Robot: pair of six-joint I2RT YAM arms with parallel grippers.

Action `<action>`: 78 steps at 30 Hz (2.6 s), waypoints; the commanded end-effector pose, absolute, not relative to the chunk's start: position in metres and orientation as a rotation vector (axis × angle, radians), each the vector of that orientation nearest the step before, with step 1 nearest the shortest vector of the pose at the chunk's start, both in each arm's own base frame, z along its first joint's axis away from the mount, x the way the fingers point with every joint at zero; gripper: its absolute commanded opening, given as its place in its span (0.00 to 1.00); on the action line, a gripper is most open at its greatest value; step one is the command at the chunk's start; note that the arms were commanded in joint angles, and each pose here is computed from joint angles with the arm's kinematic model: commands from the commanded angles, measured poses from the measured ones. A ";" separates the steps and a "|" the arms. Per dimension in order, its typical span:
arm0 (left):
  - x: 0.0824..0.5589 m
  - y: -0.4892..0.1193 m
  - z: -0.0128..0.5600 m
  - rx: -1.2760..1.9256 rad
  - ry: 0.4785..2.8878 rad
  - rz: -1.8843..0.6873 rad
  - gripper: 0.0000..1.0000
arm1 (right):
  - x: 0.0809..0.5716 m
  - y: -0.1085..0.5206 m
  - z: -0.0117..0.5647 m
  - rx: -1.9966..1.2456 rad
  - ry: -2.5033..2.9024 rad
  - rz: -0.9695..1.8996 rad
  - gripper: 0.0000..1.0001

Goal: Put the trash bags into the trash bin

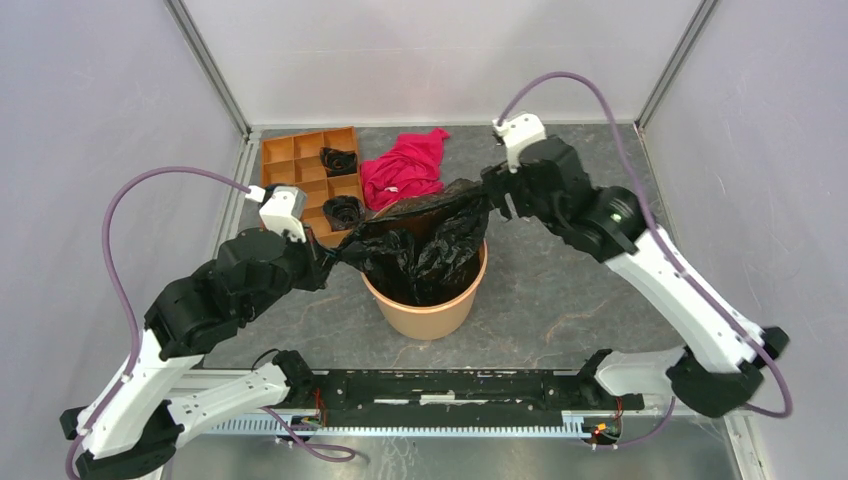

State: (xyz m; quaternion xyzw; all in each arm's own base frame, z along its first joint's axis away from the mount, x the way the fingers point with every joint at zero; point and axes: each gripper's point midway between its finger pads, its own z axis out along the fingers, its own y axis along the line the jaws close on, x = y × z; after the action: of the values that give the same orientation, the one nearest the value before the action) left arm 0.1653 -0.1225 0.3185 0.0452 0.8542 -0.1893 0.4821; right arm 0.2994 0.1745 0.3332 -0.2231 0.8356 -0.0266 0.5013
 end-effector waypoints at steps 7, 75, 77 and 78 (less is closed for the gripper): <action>0.160 -0.137 0.333 0.256 1.999 -0.558 0.02 | 0.213 0.211 0.392 -0.369 1.837 0.729 0.93; 0.153 -0.134 0.320 0.247 2.033 -0.561 0.02 | 0.203 0.316 0.324 -0.330 1.841 0.865 0.60; 0.154 -0.134 0.320 0.248 2.034 -0.559 0.02 | 0.205 0.318 0.321 -0.330 1.844 0.852 0.51; 0.154 -0.133 0.320 0.248 2.033 -0.559 0.02 | 0.207 0.318 0.321 -0.328 1.843 0.842 0.48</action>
State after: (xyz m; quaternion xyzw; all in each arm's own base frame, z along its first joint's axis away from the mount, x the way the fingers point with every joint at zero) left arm 0.1521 -0.1322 0.3172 0.0920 0.8389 -0.2322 0.4835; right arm 0.1977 0.3175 0.3077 -0.1518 0.7769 0.3583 0.4949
